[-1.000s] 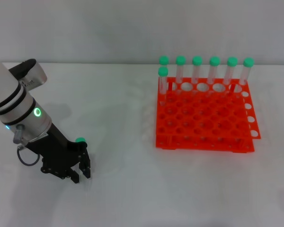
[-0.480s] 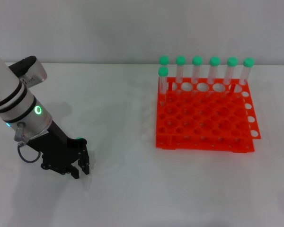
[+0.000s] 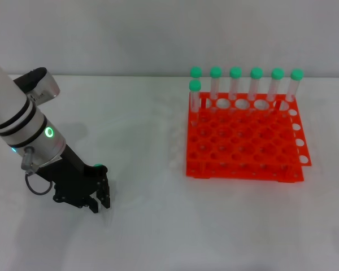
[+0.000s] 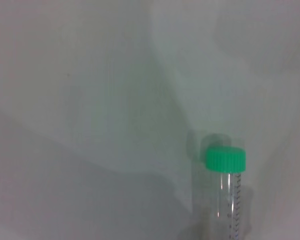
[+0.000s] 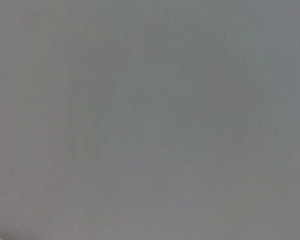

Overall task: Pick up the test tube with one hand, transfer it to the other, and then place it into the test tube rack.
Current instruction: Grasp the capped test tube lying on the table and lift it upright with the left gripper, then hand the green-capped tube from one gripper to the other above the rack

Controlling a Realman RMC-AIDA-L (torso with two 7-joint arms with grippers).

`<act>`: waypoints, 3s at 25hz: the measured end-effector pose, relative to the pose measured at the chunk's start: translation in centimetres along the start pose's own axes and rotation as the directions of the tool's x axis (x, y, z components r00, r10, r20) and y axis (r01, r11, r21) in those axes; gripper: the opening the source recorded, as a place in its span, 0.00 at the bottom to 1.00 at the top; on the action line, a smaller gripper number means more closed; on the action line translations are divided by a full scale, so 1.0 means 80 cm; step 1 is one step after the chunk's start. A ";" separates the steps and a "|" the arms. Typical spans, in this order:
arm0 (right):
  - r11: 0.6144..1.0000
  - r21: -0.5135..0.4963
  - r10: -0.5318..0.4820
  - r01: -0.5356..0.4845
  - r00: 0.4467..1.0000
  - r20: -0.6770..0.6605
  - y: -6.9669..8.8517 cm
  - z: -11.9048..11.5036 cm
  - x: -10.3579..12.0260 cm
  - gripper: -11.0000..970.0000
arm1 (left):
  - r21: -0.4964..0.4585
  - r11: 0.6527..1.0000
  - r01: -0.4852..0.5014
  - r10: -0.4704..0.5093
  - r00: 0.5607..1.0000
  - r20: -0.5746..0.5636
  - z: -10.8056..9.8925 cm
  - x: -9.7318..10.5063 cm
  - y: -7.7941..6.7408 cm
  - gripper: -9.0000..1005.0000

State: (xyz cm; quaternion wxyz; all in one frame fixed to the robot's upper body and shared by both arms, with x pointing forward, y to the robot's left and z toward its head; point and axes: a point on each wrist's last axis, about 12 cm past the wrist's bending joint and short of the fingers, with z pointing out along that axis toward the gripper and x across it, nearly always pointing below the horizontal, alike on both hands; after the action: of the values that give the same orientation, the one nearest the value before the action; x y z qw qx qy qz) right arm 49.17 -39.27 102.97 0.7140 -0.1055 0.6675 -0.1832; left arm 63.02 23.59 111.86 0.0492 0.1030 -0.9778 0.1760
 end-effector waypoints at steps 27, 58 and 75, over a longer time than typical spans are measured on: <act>0.997 -0.051 0.067 -0.066 0.997 0.027 0.007 0.008 -0.007 0.56 | 0.427 0.782 -0.454 0.289 0.871 0.397 0.002 0.002 0.030 0.18; 0.324 -0.871 0.379 -0.370 0.894 -0.240 0.030 0.058 -0.128 0.56 | -0.025 0.386 -0.922 0.522 0.195 0.831 0.023 0.090 0.127 0.18; 0.022 -0.937 0.337 -0.350 0.885 -0.322 0.174 0.089 -0.192 0.56 | -0.132 0.223 -0.966 0.556 0.015 0.831 0.021 0.094 0.107 0.18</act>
State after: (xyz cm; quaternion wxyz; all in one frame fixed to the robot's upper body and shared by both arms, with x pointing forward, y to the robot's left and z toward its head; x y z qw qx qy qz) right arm 57.29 -21.11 112.13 0.4818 -0.3831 0.6262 0.4785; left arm 53.77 29.44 108.46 -0.4930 -0.4051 -0.6864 0.3487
